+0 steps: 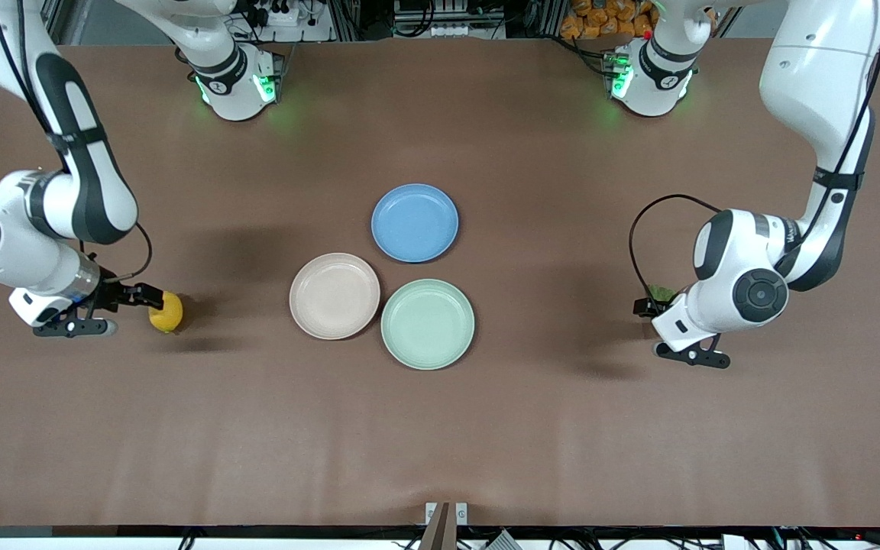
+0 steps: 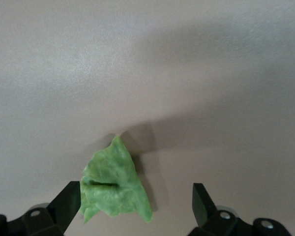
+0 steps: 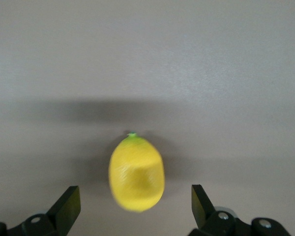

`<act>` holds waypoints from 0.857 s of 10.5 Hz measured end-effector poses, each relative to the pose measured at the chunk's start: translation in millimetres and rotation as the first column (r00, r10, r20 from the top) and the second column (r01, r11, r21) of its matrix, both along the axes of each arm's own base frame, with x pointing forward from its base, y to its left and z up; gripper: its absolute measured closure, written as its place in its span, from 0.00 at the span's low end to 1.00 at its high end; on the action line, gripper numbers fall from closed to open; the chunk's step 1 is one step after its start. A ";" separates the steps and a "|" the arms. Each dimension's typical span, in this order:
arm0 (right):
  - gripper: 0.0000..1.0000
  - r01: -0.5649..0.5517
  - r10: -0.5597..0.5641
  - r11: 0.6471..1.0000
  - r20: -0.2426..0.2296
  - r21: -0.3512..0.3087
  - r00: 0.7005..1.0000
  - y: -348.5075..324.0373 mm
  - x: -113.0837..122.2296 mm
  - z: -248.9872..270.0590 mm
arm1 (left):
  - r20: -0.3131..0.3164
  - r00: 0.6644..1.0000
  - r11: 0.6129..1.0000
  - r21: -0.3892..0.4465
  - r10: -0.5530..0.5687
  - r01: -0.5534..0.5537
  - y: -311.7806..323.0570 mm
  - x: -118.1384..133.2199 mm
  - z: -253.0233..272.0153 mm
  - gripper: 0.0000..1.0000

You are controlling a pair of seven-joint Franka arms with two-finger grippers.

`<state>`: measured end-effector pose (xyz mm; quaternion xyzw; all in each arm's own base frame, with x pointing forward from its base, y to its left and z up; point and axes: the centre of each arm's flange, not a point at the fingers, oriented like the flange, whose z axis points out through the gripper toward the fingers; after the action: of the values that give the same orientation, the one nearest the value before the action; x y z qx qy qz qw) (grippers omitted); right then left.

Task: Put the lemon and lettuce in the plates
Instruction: 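Lower the left gripper onto the lettuce while the right gripper lowers onto the lemon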

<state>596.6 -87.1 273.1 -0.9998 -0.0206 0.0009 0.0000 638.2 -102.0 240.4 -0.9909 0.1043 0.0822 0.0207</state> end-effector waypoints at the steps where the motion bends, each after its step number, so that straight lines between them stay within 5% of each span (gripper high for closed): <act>1: 0.00 -0.005 0.005 1.000 0.002 0.000 1.000 -8.2 0.3 -17.3 | -0.001 1.000 1.000 0.003 0.004 -0.004 4.9 0.5 -7.9 0.00; 9: 0.00 -0.006 0.006 1.000 -0.019 0.005 1.000 -12.6 -1.9 -52.6 | -0.054 0.998 0.999 0.024 0.023 -0.021 14.2 -7.8 -49.8 0.00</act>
<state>594.7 -99.7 220.5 -0.9997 -0.0237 0.0103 0.0027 630.4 -87.8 190.6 -0.9891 0.0931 0.1106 0.0283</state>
